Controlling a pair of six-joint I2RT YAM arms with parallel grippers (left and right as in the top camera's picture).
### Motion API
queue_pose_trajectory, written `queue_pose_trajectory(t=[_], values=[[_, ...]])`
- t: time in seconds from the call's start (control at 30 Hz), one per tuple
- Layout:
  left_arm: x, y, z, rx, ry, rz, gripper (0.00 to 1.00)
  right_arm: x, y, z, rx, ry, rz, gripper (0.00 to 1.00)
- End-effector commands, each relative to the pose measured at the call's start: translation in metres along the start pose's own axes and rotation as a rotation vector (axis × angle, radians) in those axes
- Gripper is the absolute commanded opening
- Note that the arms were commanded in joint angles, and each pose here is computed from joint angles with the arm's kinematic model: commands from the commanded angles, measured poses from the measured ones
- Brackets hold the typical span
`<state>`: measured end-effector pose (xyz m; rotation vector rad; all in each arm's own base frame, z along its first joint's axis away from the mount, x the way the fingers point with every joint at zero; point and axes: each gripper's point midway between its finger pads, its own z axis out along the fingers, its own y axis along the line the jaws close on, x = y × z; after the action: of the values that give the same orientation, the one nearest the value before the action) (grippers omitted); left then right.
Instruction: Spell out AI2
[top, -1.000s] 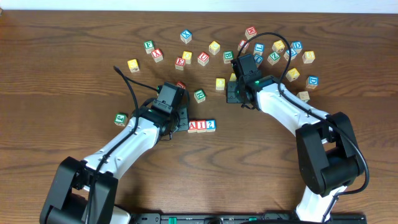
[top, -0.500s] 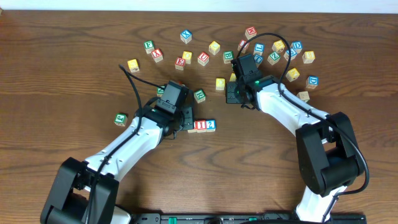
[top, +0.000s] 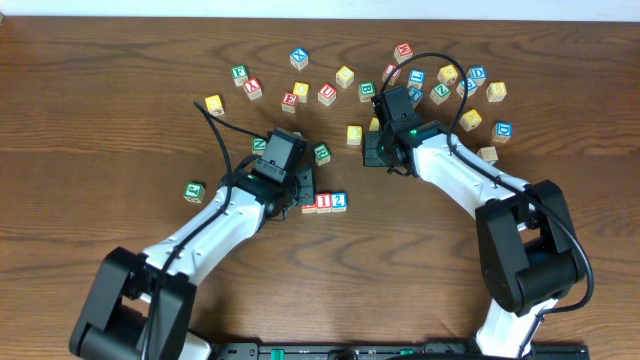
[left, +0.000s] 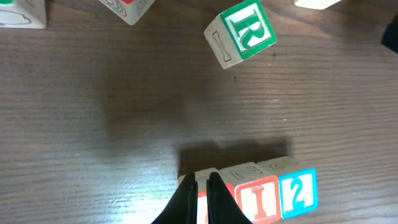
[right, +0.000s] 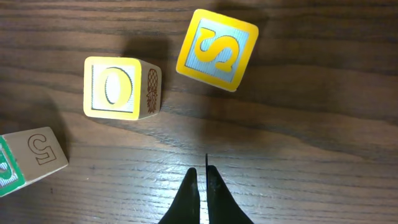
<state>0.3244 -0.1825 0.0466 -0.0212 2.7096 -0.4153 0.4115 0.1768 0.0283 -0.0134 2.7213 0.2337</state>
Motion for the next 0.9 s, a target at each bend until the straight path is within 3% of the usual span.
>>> queue_pose_trajectory(t=[0.0, 0.87], values=[[-0.008, -0.004, 0.004, 0.007, -0.008, -0.011, 0.07, -0.003, 0.004, 0.002, -0.013, 0.001, -0.009, 0.01], [-0.005, -0.001, 0.023, -0.006, 0.017, -0.012, 0.07, -0.003, 0.003, 0.002, -0.012, 0.004, -0.009, 0.01]])
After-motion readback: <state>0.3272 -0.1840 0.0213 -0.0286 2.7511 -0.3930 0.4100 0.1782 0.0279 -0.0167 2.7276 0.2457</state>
